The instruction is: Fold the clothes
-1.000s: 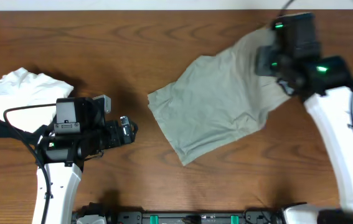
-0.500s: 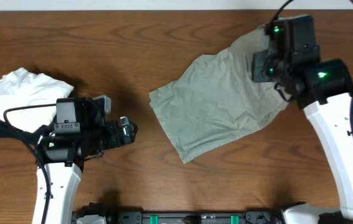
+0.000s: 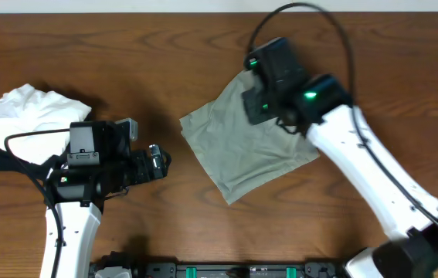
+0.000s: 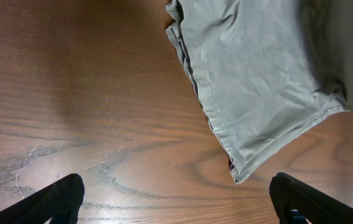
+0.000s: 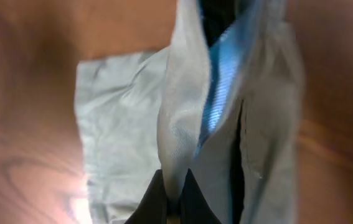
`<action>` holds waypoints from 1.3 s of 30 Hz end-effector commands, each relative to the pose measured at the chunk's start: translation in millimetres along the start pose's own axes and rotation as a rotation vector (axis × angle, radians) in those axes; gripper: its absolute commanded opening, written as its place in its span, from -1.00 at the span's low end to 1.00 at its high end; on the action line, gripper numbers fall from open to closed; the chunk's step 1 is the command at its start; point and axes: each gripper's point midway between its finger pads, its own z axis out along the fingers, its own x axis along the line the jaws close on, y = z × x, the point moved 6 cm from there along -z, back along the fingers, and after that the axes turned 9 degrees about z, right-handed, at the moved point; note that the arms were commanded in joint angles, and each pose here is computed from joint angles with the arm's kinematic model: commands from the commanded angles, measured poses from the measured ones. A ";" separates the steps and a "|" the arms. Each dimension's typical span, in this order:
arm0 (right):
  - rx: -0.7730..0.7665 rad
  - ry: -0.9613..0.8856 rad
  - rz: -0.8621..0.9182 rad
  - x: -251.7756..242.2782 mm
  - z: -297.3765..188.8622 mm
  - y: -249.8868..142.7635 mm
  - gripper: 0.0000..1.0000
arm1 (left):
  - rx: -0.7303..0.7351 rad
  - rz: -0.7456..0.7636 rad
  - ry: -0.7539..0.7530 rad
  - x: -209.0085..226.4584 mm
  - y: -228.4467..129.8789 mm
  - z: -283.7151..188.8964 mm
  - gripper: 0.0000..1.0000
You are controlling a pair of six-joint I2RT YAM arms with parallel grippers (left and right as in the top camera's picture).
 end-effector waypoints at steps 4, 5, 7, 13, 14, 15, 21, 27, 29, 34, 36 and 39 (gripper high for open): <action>0.137 0.088 -0.112 50.2 49.5 -26.1 -0.98 | 0.003 0.009 0.010 2.1 -2.0 0.3 0.94; 0.153 0.092 -0.125 56.4 57.7 -30.4 -0.98 | 0.004 0.009 0.010 2.1 -2.1 0.3 0.94; 0.175 0.094 -0.148 66.2 71.0 -37.6 -0.98 | 0.004 0.009 0.010 2.1 -2.1 0.3 0.94; 0.223 0.112 -0.196 87.5 92.0 -55.3 -0.98 | 0.003 0.009 0.010 2.1 -2.0 0.3 0.95; 0.229 0.110 -0.199 88.4 94.4 -57.1 -0.98 | 0.004 0.009 0.010 2.1 -2.1 0.3 0.94; 0.232 0.112 -0.203 89.8 94.5 -58.4 -0.98 | 0.004 0.009 0.010 2.1 -2.1 0.3 0.94; 0.270 0.142 -0.205 93.8 93.1 -65.3 -0.77 | 0.004 0.009 0.010 2.1 -2.1 0.3 0.94; 0.420 0.268 -0.336 96.8 83.0 -89.4 -0.66 | 0.003 0.009 0.011 2.1 -2.0 0.3 0.94; 0.462 0.269 -0.366 93.3 80.0 -96.5 -0.62 | 0.002 0.009 0.011 2.1 -1.9 0.3 0.95; 0.460 0.151 -0.341 76.7 82.5 -93.9 -0.58 | -0.003 0.012 0.010 2.0 -0.7 0.3 0.94; 0.430 0.058 -0.266 65.0 85.6 -86.9 -0.59 | -0.004 0.012 0.010 2.0 -0.7 0.3 0.94; 0.373 -0.119 -0.064 39.3 88.8 -74.4 -0.60 | -0.004 0.013 0.010 1.9 -0.6 0.4 0.96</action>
